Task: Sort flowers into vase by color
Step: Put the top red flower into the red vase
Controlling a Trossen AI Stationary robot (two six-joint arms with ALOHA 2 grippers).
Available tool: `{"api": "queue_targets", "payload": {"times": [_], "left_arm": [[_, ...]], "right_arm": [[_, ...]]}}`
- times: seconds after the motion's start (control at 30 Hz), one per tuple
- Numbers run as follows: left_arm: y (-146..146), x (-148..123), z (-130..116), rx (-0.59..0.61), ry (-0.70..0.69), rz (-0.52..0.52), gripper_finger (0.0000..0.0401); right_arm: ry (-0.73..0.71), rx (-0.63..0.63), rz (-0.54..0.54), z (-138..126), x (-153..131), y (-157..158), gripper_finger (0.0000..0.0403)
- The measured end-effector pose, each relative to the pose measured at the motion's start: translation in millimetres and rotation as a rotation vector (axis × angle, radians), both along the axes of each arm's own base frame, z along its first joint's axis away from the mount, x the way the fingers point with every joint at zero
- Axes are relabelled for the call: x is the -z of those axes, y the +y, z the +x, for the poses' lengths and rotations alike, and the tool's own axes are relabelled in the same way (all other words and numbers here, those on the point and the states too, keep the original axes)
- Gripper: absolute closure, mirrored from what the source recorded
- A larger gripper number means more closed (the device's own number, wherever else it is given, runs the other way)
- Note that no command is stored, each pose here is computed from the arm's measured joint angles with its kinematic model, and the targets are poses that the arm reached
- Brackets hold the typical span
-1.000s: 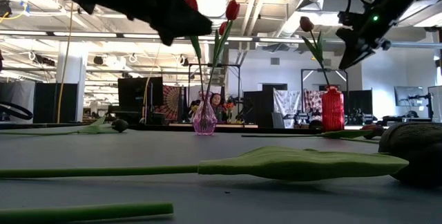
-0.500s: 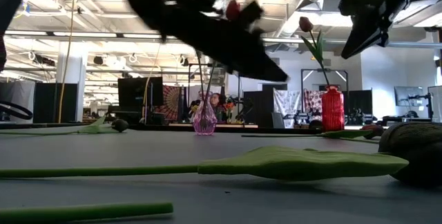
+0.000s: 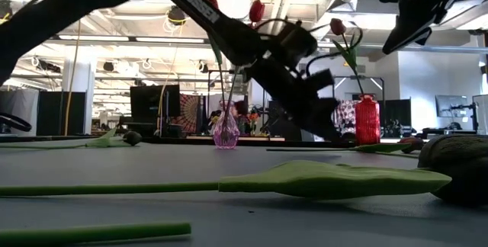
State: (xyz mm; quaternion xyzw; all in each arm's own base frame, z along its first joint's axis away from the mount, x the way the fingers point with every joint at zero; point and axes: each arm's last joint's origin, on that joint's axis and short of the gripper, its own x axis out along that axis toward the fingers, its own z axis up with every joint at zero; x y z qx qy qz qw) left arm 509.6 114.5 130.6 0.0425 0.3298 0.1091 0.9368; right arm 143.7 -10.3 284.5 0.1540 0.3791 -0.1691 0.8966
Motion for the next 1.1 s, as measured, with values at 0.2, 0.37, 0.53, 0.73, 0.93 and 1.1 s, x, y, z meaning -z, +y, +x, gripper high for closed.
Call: {"api": "queue_targets", "payload": {"times": [0.2,0.37,0.53,0.73,0.93,1.1], "left_arm": [[23,3,-6,-0.123,0.011,-0.03,0.0206],[39,11,-18,-0.148,0.084,-0.159,0.0207],[38,11,-20,-0.137,0.112,-0.152,0.0219],[30,12,-18,-0.104,0.14,-0.128,0.0288],[18,13,-16,-0.068,0.161,-0.112,0.0391],[7,9,-15,-0.04,0.17,-0.103,0.0399]], "right_arm": [[-0.021,-0.041,-0.018,2,-1,8,0.0339],[-0.025,-0.065,-0.018,2,-2,11,0.0339],[-0.028,-0.076,-0.019,2,-2,13,0.0339],[-0.044,-0.058,-0.036,3,-3,12,0.0339],[-0.044,-0.057,-0.037,3,-3,12,0.0339],[-0.046,-0.041,-0.014,3,-3,12,0.0339]]}}
